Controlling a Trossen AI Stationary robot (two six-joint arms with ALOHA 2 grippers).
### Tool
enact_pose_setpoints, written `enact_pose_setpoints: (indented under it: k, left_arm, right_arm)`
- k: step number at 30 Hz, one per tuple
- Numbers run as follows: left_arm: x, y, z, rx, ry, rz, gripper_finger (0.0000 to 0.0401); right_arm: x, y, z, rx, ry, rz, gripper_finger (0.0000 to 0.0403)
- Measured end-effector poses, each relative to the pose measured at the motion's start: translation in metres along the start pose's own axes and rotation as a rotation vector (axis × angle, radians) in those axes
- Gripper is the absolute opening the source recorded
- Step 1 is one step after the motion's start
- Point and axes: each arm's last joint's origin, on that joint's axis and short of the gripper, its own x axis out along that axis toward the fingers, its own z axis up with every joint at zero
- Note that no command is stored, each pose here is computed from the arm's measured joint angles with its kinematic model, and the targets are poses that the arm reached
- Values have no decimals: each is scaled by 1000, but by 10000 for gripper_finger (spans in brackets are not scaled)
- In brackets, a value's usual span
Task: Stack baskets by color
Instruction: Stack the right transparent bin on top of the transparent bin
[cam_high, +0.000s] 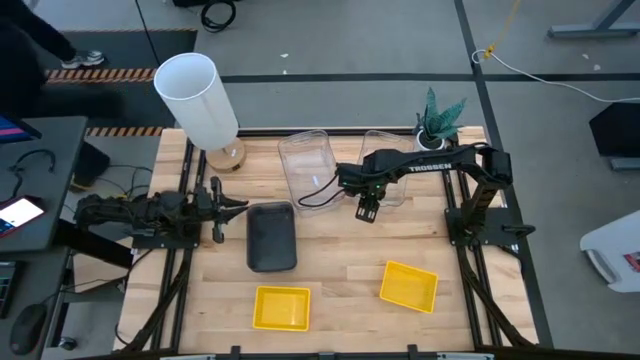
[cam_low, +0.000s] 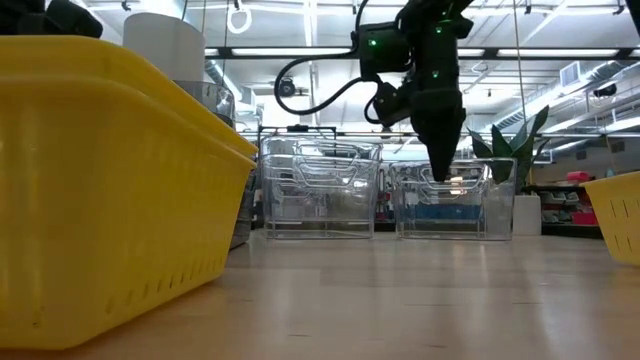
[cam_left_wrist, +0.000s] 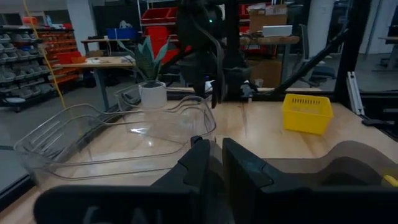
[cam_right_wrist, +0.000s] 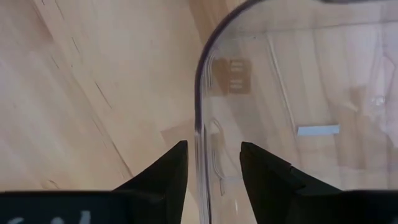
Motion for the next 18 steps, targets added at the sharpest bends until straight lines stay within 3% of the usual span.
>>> enact_pose_setpoints:
  k: [7, 18]
  left_arm:
    - [0, -5, -1, 7, 6, -139, 50]
    - [-1, -6, -2, -17, 15, -181, 50]
  right_arm:
    - [8, 1, 1, 1, -32, 7, 128]
    - [16, 0, -3, 1, -17, 5, 55]
